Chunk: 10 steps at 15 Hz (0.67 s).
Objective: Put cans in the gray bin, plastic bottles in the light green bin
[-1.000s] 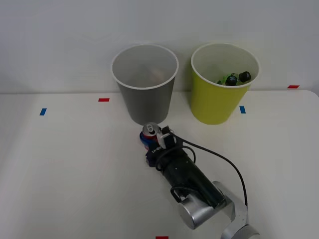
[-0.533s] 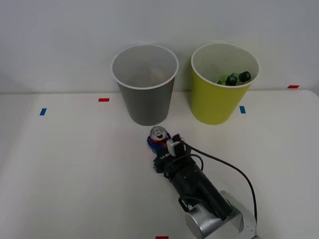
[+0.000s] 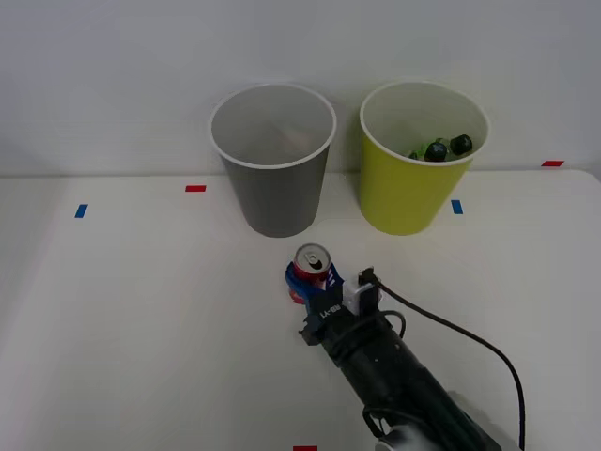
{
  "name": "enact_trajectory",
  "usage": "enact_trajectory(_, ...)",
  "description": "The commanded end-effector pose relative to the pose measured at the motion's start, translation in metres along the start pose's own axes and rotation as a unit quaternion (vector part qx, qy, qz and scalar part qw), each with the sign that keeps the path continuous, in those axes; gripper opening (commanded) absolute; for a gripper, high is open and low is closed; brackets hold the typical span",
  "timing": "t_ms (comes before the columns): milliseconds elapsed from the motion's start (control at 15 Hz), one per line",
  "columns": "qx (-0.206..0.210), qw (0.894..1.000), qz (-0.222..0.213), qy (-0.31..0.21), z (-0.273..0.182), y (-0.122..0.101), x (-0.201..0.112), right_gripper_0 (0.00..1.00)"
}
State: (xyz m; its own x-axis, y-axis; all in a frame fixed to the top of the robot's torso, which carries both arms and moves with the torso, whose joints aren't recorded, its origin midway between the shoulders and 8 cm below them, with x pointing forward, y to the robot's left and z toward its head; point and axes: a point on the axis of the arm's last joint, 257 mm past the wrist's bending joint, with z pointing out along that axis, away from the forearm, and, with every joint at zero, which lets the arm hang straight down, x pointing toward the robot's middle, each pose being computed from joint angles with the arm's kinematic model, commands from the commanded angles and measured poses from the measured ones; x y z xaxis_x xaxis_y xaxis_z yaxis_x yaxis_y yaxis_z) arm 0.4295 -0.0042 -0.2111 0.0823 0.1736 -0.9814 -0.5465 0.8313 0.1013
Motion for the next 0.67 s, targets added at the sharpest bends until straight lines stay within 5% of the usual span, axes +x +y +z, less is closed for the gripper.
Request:
enact_trajectory(67, -0.004, 1.0, 0.011, -0.016, -0.014, -0.002, -0.023, 0.0)
enact_trajectory(667, 0.001, 0.998, 0.035, -0.042, -0.036, -0.006, -0.059, 0.0)
